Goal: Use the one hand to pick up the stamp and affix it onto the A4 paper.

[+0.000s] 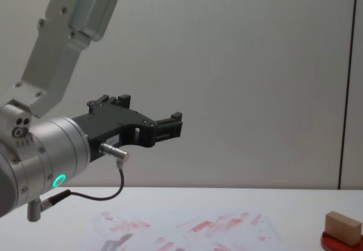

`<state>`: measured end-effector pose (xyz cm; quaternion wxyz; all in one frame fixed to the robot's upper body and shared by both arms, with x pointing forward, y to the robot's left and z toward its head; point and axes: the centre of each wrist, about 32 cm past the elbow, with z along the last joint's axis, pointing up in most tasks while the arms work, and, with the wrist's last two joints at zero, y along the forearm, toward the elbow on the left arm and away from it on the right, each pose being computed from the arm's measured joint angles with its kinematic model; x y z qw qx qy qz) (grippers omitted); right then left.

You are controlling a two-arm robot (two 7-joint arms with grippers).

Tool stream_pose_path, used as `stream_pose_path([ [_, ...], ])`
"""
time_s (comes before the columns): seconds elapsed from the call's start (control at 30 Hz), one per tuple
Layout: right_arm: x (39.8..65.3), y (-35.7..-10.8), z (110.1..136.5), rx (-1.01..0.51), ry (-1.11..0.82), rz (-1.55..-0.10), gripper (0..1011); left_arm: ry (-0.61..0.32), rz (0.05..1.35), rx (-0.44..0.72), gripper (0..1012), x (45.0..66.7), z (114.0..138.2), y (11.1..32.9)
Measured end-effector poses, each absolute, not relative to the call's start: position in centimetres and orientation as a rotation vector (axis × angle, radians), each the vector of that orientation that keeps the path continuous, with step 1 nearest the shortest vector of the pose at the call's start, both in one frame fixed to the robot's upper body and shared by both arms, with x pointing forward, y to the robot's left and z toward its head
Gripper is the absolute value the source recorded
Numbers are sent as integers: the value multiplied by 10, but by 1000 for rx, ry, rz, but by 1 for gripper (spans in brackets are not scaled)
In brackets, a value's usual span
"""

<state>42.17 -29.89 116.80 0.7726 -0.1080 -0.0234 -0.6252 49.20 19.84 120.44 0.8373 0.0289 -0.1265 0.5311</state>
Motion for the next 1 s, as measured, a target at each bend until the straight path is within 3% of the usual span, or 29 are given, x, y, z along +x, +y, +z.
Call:
stream_pose_path([
  [1.0, 482, -276, 1138, -379, 13, -1259, 1001, -268, 1124, 61, 1002, 492, 1204, 198],
])
